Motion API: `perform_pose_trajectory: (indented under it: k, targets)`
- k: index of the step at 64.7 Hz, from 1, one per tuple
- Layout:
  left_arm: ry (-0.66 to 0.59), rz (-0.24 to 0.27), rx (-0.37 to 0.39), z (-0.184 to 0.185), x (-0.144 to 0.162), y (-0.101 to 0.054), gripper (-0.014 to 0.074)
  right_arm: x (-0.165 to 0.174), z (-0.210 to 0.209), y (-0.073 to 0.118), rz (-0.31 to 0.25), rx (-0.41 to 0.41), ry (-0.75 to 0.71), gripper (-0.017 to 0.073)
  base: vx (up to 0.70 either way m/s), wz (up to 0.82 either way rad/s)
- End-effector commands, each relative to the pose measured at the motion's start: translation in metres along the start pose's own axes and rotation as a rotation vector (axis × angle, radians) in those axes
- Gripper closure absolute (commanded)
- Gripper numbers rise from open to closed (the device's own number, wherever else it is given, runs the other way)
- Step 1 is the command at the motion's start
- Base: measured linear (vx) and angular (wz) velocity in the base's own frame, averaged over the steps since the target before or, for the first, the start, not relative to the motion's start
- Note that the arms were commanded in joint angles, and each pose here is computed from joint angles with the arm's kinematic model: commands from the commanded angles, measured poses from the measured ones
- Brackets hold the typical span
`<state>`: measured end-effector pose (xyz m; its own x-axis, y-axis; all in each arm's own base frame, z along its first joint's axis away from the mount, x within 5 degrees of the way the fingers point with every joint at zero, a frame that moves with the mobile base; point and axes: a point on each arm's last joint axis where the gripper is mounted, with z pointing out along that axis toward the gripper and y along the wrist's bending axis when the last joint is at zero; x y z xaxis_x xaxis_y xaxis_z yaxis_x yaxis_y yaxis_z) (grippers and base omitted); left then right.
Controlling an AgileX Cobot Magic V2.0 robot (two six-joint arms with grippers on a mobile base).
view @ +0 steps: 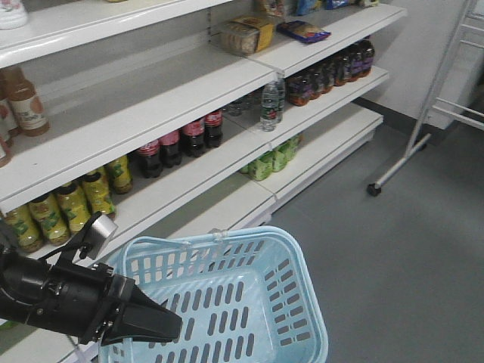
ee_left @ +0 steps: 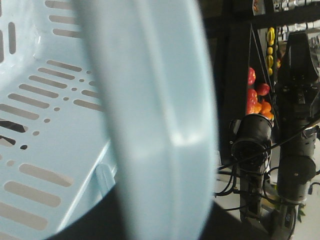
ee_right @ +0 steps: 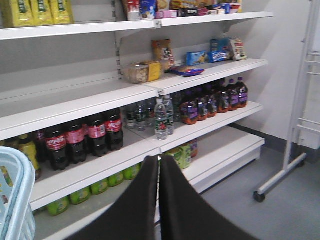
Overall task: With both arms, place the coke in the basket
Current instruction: 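Turn the base away from the shelf holding the basket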
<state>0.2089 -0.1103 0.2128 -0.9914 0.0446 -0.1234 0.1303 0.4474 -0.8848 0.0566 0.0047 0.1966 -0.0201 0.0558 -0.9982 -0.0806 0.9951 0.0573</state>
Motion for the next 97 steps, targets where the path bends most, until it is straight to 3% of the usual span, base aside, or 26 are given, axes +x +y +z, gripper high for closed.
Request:
perform_pose_trajectory:
  k: [1, 97]
  targets:
    - [-0.029, 0.033, 0.096, -0.0051, -0.0018, -0.0189, 0.0601, -0.0037, -0.0011, -0.0002, -0.006, 0.002, -0.078, 0.0568, -0.04, -0.55]
    - [-0.029, 0.033, 0.096, -0.0051, -0.0018, -0.0189, 0.0601, -0.0037, -0.0011, -0.0002, -0.006, 0.002, -0.078, 0.0568, -0.03, -0.47]
